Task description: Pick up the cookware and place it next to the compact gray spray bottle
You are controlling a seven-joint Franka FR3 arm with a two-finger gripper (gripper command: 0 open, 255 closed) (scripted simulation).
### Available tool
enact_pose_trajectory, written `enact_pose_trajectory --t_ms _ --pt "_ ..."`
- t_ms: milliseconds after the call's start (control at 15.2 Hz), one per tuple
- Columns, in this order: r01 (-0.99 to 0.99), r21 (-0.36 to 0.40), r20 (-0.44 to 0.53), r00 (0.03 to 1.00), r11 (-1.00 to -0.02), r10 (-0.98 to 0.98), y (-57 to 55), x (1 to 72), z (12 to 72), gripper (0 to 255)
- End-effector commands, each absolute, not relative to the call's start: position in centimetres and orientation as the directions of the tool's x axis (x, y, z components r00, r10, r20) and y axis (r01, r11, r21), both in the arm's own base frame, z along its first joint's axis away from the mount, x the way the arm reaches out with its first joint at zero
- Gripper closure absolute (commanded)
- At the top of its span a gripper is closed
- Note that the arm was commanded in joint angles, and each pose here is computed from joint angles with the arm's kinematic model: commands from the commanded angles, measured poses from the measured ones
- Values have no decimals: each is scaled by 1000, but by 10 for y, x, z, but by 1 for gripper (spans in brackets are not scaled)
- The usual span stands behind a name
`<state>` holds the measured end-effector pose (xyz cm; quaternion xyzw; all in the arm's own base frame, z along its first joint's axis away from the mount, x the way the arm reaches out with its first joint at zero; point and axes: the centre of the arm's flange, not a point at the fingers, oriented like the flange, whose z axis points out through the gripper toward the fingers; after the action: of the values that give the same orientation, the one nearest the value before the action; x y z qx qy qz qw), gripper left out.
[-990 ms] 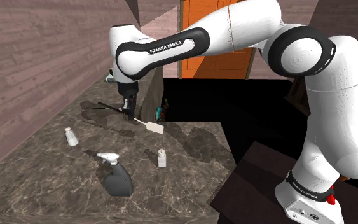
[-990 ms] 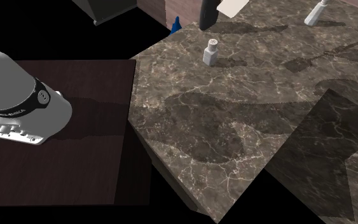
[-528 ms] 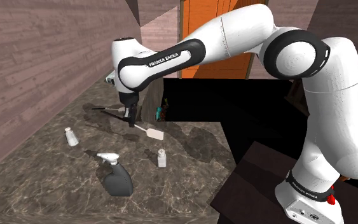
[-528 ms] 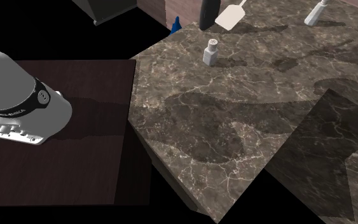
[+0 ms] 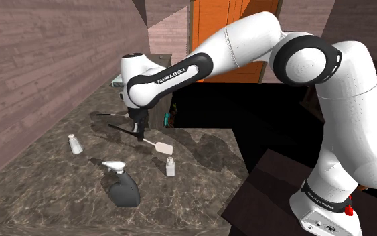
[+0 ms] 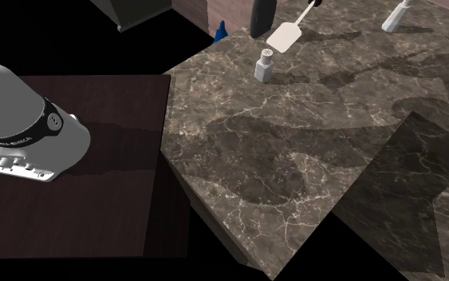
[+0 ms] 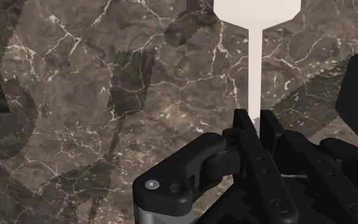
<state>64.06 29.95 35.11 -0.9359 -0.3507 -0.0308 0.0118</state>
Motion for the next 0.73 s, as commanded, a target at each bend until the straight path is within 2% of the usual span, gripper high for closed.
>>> enact_pose_trajectory --t_ms 0,660 --pt "657 0 66 752 -754 656 300 641 340 255" --pt "657 0 66 752 -754 656 300 641 287 255"
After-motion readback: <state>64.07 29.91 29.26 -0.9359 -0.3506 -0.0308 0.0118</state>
